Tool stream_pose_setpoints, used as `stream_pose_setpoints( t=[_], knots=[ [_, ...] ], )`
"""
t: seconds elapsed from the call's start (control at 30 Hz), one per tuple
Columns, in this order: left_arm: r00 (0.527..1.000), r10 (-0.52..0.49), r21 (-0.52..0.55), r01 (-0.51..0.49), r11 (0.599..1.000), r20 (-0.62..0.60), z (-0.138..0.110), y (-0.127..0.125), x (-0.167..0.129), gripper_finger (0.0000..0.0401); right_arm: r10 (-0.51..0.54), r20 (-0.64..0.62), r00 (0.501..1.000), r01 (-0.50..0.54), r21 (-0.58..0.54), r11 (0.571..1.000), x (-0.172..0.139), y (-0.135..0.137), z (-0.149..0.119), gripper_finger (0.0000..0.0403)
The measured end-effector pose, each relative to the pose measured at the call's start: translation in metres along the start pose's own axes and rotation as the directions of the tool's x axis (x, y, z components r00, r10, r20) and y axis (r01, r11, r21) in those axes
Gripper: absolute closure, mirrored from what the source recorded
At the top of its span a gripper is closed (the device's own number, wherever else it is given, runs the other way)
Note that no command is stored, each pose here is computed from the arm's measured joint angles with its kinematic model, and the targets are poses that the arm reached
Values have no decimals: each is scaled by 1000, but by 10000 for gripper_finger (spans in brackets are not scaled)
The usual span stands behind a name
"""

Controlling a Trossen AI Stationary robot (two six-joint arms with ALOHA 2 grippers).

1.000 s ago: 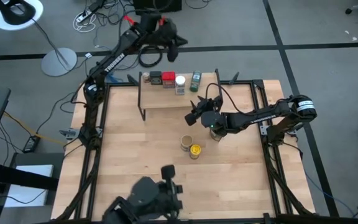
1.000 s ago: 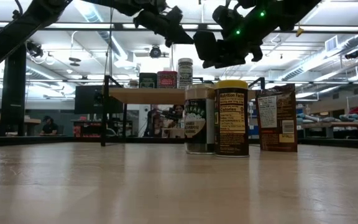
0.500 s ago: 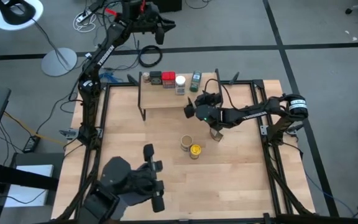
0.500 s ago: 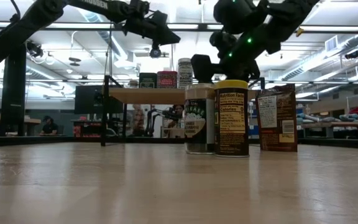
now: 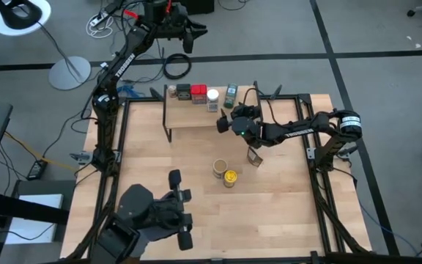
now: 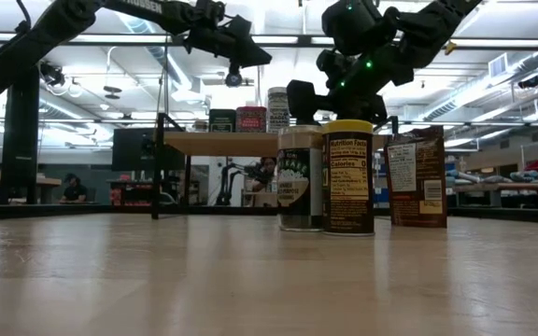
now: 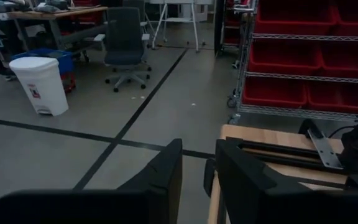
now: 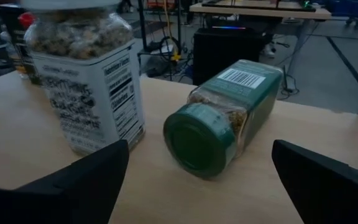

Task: Shelf spices
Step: Put the green seasoning bottle on the shelf

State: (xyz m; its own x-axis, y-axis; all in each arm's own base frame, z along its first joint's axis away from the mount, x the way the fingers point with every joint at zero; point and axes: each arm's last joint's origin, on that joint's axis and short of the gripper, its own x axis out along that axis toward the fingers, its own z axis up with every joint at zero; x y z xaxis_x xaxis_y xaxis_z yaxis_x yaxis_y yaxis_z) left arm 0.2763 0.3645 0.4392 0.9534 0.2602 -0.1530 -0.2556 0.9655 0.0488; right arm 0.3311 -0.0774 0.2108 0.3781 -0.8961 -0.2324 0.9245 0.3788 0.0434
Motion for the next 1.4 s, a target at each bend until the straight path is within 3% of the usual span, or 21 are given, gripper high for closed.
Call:
stream_pose_setpoints(
  t=[0.43,1.03,1.4],
  knots=[
    [1000,0,0,0,1000,-2,0,0,0,299,42,-35,999,-41,33,999,14,-8,3,5],
    [1000,-4,-5,4,1000,-22,-3,0,0,299,8,-36,999,-5,79,997,26,-18,6,7],
    [1000,-4,2,4,1000,-27,-3,-1,0,299,6,-36,999,-3,79,997,26,-18,6,37]
  ],
)
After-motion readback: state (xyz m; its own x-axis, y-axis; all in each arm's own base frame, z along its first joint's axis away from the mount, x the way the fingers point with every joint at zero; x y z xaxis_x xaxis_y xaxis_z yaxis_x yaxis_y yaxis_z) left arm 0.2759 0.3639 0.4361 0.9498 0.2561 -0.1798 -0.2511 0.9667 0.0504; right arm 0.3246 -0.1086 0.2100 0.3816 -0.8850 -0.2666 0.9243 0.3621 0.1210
